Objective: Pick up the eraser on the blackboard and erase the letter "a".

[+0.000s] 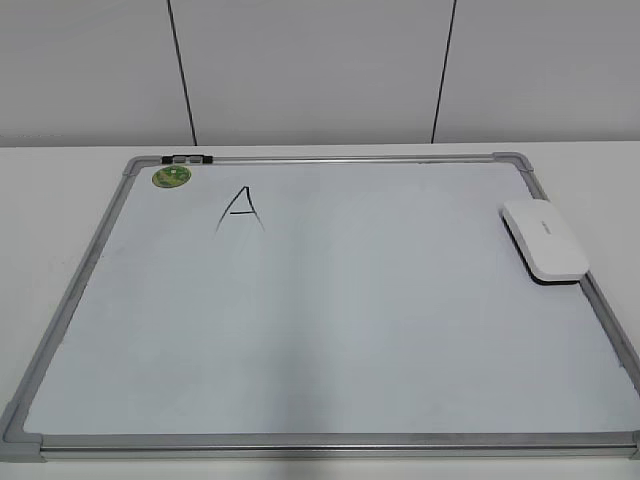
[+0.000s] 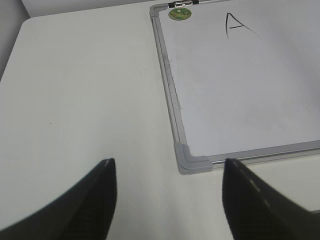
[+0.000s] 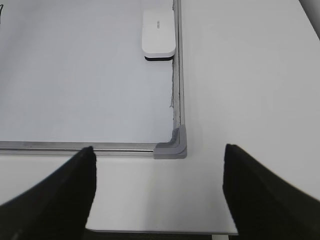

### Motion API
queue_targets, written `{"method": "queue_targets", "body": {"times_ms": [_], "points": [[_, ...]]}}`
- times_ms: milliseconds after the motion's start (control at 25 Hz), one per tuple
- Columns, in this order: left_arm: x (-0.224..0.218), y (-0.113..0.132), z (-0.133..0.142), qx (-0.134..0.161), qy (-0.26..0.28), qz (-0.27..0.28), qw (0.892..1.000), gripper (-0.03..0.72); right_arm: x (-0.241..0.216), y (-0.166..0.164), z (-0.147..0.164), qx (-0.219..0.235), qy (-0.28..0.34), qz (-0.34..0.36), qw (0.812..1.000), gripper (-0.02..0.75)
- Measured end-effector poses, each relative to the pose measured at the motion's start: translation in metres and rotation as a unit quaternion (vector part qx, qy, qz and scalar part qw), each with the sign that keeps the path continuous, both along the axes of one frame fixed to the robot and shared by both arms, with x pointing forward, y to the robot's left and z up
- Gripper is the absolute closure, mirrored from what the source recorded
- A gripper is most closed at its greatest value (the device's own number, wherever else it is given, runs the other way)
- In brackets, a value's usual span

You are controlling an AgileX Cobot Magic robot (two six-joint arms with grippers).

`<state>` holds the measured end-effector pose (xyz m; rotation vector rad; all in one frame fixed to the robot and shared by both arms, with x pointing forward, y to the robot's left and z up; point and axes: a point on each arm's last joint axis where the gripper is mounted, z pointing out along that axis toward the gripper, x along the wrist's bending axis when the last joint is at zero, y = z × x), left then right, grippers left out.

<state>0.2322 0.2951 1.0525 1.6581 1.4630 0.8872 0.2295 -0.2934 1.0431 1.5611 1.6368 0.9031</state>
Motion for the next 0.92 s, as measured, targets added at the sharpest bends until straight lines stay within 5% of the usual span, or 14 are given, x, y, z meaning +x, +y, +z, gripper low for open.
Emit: {"method": "queue_targets", "body": {"times_ms": [920], "points": [[0.0000, 0.0000, 0.0000, 0.000, 0.000, 0.000, 1.000, 0.227, 0.0000, 0.0000, 0.0000, 0.000, 0.000, 0.000, 1.000, 0.151]]}}
